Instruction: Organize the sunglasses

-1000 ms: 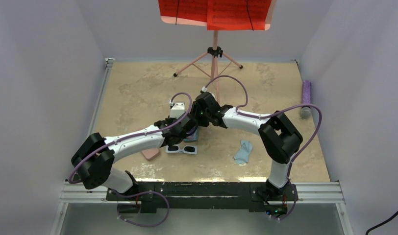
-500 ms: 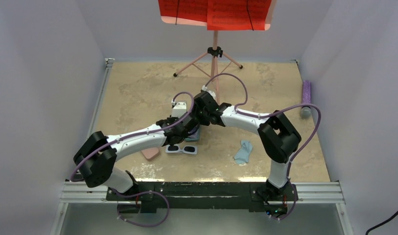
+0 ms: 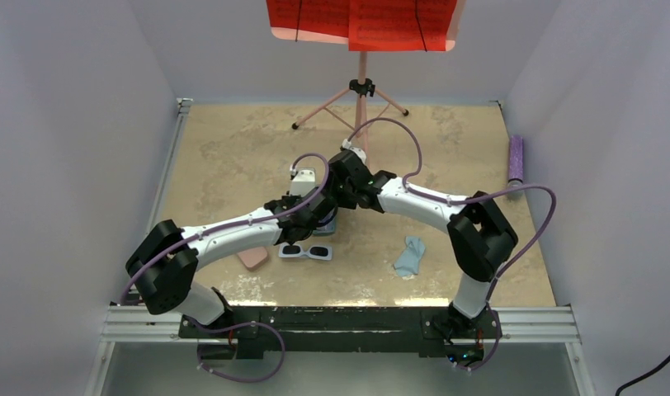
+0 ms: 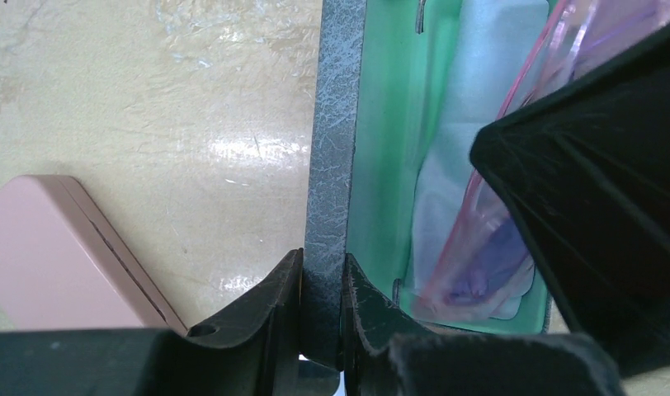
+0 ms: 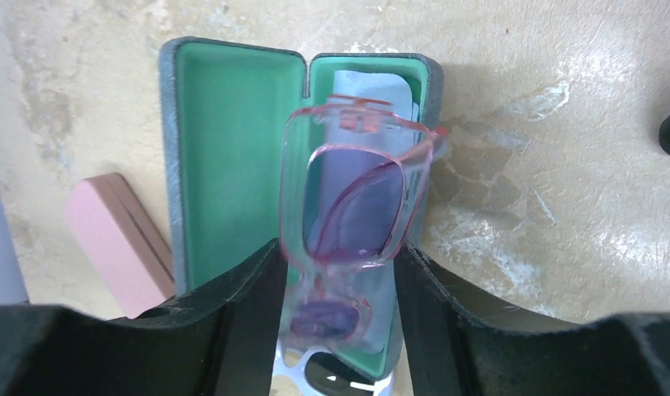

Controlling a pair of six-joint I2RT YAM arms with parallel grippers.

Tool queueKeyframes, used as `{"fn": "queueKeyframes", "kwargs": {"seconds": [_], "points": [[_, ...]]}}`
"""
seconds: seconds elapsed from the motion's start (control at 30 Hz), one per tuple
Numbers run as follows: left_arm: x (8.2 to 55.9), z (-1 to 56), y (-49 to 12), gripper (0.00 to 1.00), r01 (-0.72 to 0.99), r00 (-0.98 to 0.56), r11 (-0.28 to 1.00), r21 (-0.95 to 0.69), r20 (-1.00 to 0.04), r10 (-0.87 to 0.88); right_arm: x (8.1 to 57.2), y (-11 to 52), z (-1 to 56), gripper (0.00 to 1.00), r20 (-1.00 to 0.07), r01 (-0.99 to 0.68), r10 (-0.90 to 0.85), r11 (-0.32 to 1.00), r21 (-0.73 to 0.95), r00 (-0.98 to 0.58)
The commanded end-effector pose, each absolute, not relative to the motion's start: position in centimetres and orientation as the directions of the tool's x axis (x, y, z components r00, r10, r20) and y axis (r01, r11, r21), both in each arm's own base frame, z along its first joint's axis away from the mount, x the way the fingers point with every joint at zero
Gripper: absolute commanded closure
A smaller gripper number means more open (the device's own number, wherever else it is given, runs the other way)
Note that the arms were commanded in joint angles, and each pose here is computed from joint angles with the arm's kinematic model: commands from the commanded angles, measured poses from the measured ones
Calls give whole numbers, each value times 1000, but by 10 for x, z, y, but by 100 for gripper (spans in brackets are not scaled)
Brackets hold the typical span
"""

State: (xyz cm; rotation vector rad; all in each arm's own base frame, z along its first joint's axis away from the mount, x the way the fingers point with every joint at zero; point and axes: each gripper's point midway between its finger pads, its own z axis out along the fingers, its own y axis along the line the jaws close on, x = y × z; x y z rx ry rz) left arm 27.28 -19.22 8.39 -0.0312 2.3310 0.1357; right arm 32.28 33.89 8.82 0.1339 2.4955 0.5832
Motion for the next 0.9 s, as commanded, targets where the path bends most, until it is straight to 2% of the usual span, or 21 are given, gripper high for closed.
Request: {"fn": "queueKeyframes", "kwargs": {"seconds": [0.0,0.37,0.5,0.67,0.87], "points": [[292,111,-200,100,-110,-612,993,40,-790,-36,329,338,136,45,-576,-61,252,882,468,-778],[296,122,-200,100,-106,-585,994,36,-810,-33,327,342,142,43,-583,-101,233,870,483,-779],[295,124,-198,100,-104,-581,993,46,-813,-24,327,339,140,45,-589,-106,224,875,473,-777],[295,126,-199,100,-93,-583,995,42,-812,-20,318,359,135,49,-545,-168,178,835,525,-820],[294,134,-198,100,-98,-570,995,14,-820,-45,312,354,122,49,-505,-117,198,843,525,-840]]}}
